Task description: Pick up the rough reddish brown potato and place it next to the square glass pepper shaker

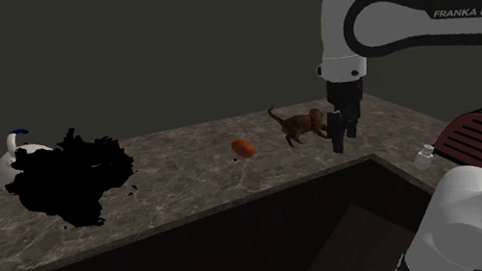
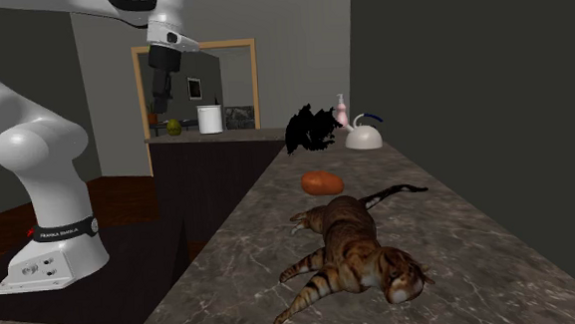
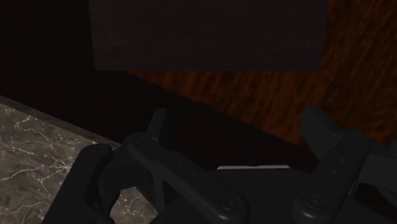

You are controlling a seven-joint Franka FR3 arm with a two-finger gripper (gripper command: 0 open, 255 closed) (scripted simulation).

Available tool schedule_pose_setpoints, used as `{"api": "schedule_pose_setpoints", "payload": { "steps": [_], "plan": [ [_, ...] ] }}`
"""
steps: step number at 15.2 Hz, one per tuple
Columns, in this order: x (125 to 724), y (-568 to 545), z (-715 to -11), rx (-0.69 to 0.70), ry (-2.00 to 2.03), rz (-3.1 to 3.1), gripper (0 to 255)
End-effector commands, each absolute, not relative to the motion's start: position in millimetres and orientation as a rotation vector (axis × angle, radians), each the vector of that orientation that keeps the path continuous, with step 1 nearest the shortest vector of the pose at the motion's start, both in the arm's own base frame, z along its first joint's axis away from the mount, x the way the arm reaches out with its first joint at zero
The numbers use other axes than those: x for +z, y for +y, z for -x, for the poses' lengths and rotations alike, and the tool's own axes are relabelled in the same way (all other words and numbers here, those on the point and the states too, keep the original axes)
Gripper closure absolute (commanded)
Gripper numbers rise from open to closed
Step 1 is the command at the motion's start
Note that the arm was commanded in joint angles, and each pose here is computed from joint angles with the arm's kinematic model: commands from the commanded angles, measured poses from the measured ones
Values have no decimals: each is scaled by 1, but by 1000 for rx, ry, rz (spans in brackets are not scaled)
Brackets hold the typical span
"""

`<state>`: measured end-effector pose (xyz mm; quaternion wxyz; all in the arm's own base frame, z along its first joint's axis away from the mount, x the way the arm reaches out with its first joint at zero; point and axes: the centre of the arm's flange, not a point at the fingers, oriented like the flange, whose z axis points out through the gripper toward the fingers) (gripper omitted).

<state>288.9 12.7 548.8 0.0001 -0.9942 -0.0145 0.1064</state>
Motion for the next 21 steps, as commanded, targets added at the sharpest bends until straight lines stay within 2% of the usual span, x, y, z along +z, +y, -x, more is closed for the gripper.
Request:
{"api": "schedule_pose_setpoints", "payload": {
  "steps": [1, 21],
  "plan": [
    [549, 13, -289, 334, -45, 3123, 0],
    [420, -21, -468, -113, -47, 3226, 0]
  ]
}}
